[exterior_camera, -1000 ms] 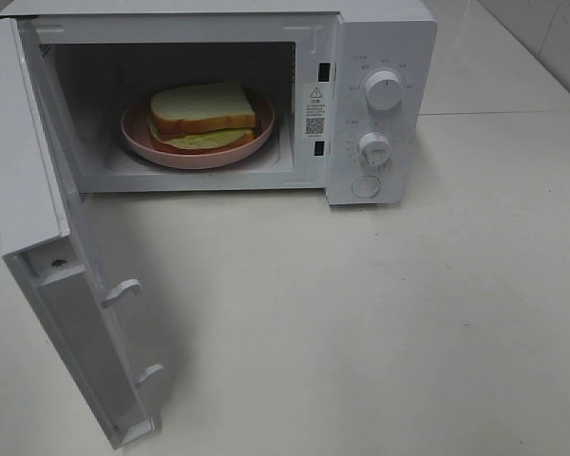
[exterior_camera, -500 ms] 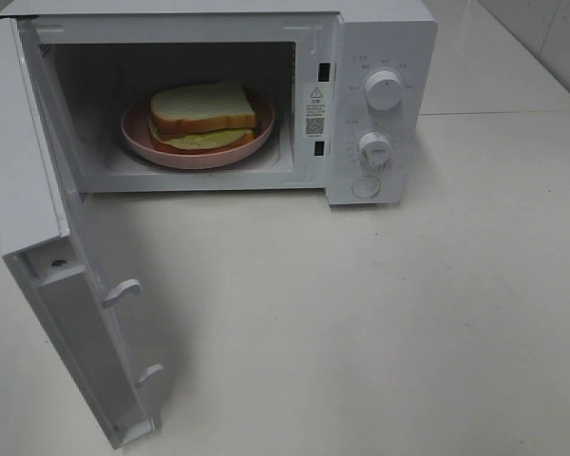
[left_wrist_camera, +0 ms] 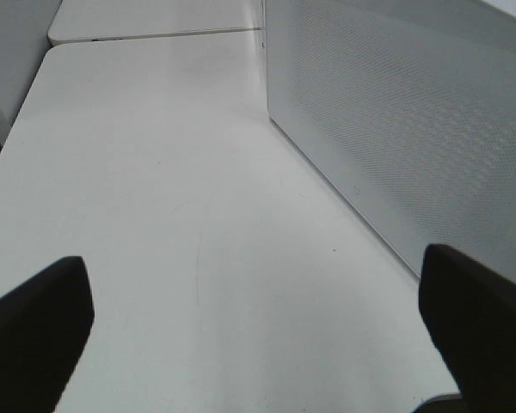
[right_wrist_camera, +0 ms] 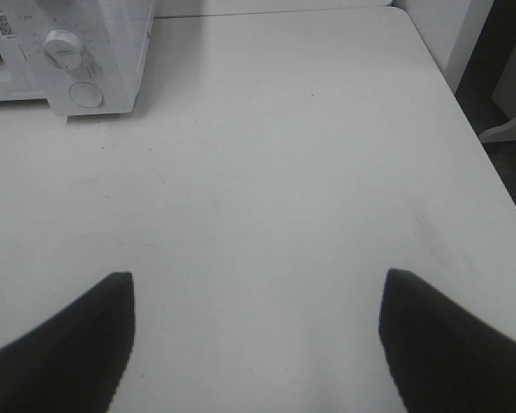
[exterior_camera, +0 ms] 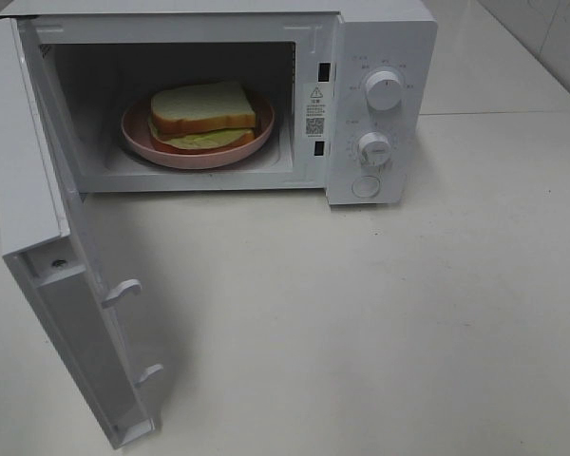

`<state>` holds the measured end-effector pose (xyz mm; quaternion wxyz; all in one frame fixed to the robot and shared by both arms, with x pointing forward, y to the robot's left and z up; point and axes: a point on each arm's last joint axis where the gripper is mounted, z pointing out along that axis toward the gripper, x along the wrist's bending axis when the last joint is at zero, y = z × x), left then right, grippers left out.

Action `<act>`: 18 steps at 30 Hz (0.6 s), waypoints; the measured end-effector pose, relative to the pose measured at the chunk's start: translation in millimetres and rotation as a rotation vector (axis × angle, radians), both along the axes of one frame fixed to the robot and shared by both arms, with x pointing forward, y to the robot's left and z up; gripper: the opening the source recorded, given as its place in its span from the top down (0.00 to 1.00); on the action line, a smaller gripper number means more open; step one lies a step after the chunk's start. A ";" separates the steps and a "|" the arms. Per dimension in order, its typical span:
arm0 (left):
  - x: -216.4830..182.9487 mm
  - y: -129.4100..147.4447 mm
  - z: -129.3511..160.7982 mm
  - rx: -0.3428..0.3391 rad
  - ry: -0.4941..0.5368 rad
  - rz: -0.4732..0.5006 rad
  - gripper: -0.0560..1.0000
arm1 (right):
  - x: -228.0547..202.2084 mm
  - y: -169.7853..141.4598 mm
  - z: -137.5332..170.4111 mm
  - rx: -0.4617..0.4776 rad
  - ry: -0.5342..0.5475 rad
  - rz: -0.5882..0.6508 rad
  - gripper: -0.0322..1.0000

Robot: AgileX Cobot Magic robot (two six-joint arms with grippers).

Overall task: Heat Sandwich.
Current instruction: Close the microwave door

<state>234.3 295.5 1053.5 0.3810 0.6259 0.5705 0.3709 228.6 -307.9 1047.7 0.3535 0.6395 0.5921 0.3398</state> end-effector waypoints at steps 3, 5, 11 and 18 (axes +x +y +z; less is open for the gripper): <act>0.0 0.0 0.0 0.000 0.000 0.000 0.03 | 0.0 0.0 0.0 0.000 0.000 0.000 0.23; 0.0 0.0 0.0 0.000 0.000 0.000 0.03 | 0.0 0.0 0.0 -0.001 0.000 0.001 0.23; 0.0 0.0 0.0 0.000 0.000 0.000 0.03 | 0.0 0.0 0.1 -0.002 -0.001 0.001 0.23; 0.0 0.0 0.0 0.000 0.000 0.000 0.03 | 0.0 0.0 0.1 -0.006 -0.001 0.004 0.23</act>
